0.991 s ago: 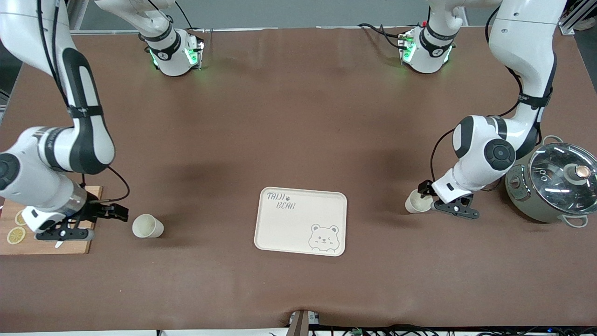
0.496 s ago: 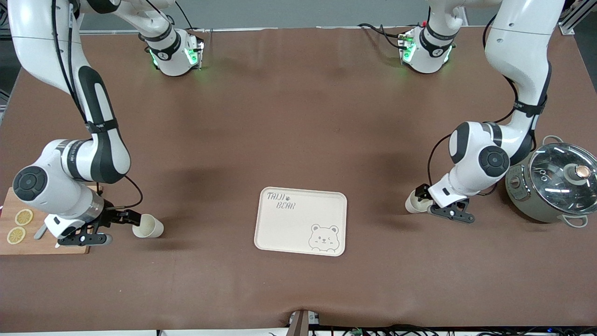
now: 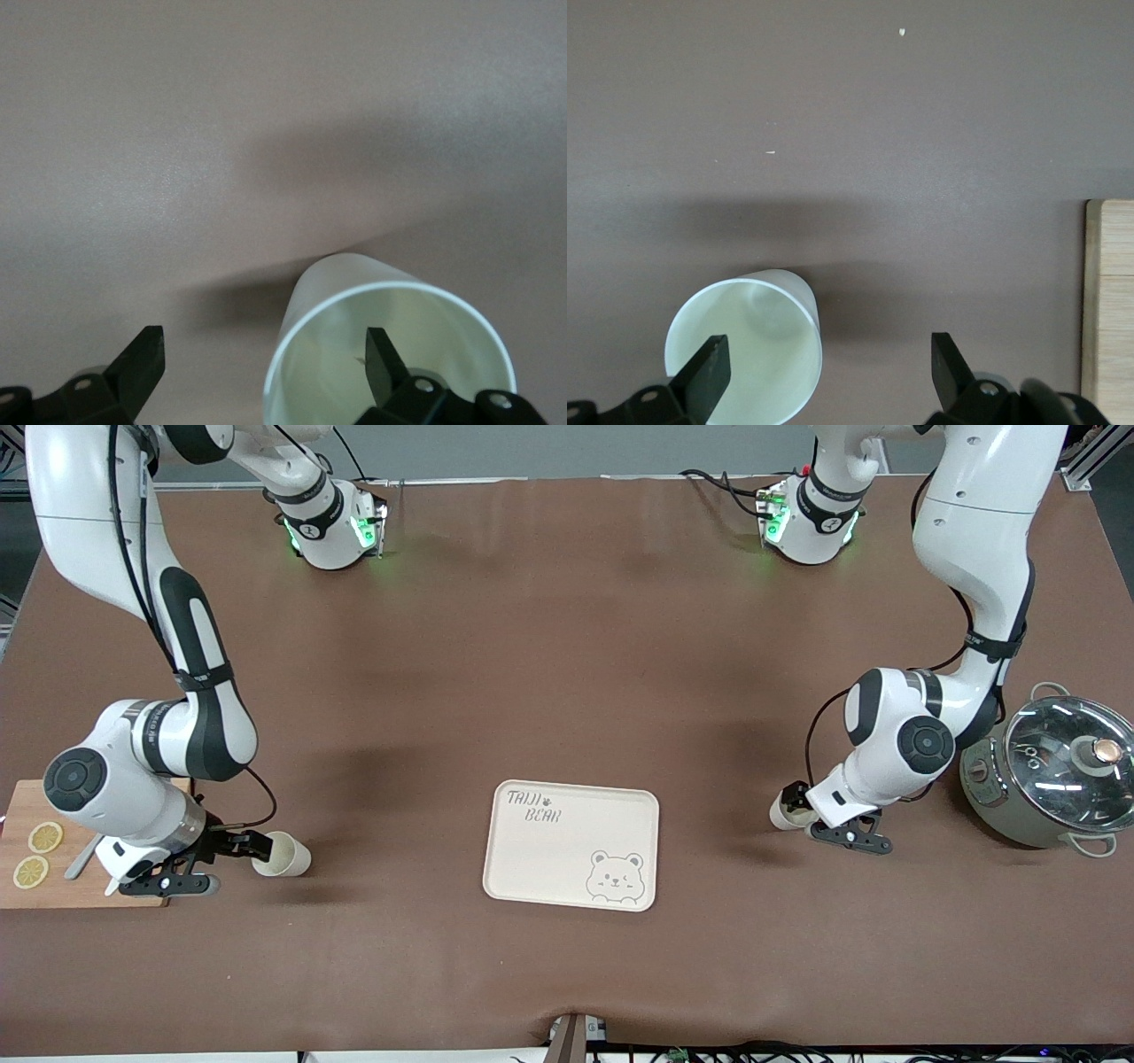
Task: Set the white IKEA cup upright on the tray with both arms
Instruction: 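Close both grippers around their white paper cups, then carry the cup over the tray with the left gripper while the right gripper holds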
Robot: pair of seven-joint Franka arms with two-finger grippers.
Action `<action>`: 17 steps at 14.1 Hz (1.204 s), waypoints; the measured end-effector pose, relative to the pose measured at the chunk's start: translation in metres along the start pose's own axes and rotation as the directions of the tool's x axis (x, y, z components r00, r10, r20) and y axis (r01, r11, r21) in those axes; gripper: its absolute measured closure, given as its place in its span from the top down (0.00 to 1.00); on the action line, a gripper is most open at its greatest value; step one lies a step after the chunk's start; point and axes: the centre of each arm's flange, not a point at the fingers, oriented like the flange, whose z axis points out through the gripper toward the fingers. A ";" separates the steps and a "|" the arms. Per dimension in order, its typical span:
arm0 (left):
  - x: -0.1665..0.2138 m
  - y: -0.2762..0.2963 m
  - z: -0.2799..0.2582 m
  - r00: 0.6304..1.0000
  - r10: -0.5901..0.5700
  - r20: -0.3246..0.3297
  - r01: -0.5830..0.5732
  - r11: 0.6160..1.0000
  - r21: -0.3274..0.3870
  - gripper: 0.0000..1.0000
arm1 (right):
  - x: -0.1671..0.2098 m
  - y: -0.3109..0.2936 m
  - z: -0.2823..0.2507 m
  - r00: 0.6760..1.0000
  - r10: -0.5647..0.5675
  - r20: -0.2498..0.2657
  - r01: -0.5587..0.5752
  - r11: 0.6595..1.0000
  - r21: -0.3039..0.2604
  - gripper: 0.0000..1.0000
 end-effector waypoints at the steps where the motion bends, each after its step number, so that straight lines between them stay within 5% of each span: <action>1: 0.001 0.001 0.001 1.000 -0.008 0.000 0.008 1.000 -0.001 0.94 | 0.000 0.001 0.002 1.000 0.001 0.001 -0.001 1.000 -0.001 1.00; 10: 0.017 0.024 -0.011 0.999 -0.027 -0.038 0.028 1.000 0.011 0.03 | 0.001 0.002 0.022 1.000 0.001 -0.010 -0.001 1.000 -0.008 1.00; 17: 0.043 0.078 -0.050 0.996 -0.092 0.005 0.092 0.996 0.014 0.04 | -0.002 -0.002 0.036 1.000 -0.004 0.010 0.004 1.000 -0.006 1.00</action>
